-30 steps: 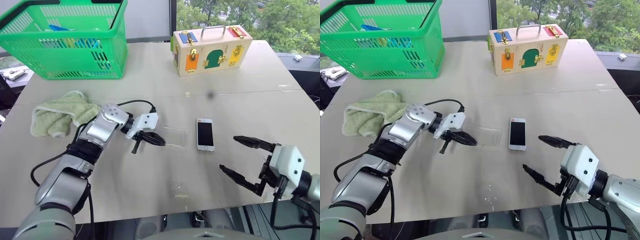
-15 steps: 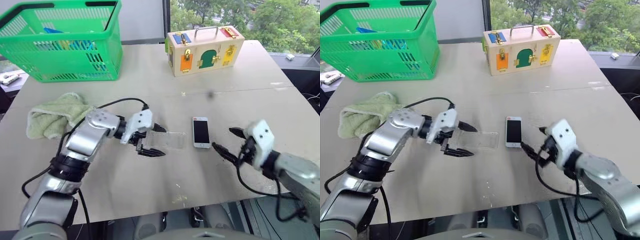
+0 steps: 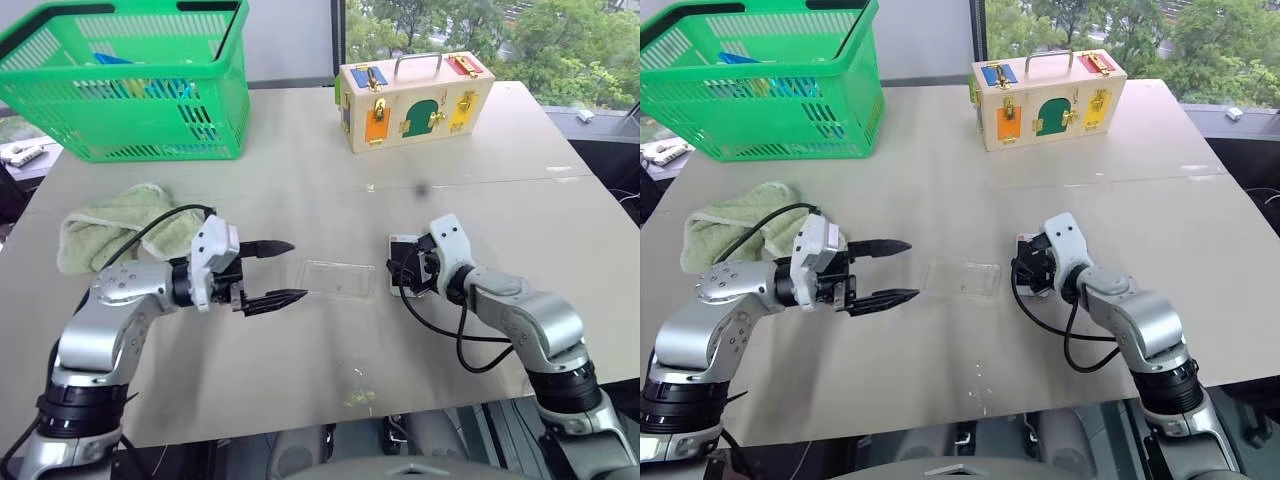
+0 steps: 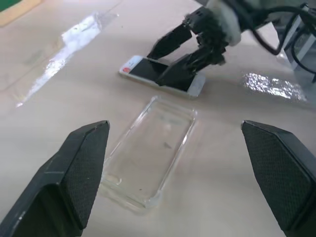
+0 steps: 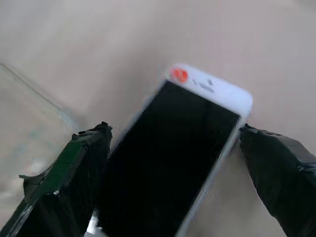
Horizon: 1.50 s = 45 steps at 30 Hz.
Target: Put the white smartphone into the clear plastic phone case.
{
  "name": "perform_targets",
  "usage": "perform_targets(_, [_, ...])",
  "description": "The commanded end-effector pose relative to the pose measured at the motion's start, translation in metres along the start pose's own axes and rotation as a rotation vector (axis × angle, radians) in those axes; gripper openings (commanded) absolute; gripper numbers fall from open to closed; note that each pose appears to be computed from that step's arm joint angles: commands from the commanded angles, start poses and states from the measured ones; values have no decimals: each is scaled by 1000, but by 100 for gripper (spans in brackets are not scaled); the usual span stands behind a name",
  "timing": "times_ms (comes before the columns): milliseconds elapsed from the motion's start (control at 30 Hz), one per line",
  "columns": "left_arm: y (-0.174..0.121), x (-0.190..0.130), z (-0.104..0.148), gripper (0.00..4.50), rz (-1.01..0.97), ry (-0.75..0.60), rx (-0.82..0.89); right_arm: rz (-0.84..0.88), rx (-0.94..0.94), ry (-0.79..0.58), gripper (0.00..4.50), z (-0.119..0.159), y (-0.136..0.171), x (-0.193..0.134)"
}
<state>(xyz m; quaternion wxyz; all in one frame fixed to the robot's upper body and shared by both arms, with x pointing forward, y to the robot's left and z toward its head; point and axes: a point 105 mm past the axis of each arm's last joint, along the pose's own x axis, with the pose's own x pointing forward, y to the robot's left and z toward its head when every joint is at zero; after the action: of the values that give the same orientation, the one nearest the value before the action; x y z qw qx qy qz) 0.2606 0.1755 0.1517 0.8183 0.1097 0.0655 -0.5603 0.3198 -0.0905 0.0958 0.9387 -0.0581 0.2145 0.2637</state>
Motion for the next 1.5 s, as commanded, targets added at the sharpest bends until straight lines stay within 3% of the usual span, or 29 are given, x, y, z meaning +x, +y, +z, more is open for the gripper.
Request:
perform_targets(33, [-1, -11, 10, 441, 14, -27, 24, -32, 10, 85, 450, -9, 1, 3])
perform_targets(267, [-4, -19, 13, 441, 24, -10, 22, -84, 35, 323, 450, -26, 14, 6])
perform_targets(500, [-2, -17, 6, 441, 25, -7, 7, -154, 110, 429, 450, -35, 13, 11])
perform_targets(667, [-1, -14, 5, 450, 28, -11, 9, -157, 39, 469, 301, -48, 11, 5])
perform_targets(733, [0, -12, 6, 450, 33, -13, 10, -158, -43, 478, 298, -49, 2, -3])
perform_targets(967, [2, -2, 15, 450, 42, -25, 19, 50, -318, 330, 297, -35, -24, -32])
perform_targets(1067, [3, 1, 20, 450, 48, -35, 25, 210, -371, 377, 295, -46, -28, -44])
perform_targets(1100, [3, 3, 21, 450, 49, -38, 26, 214, -326, 394, 295, -49, -34, -45])
perform_targets(1200, [2, 4, 25, 450, 55, -40, 28, 206, -294, 423, 443, -54, -46, -45])
perform_targets(1367, [-2, 4, 33, 450, 69, -41, 32, 94, -199, 427, 448, -51, -49, -43])
perform_targets(1500, [-7, 3, 39, 450, 65, -38, 21, 87, -72, 441, 448, -54, -32, -43])
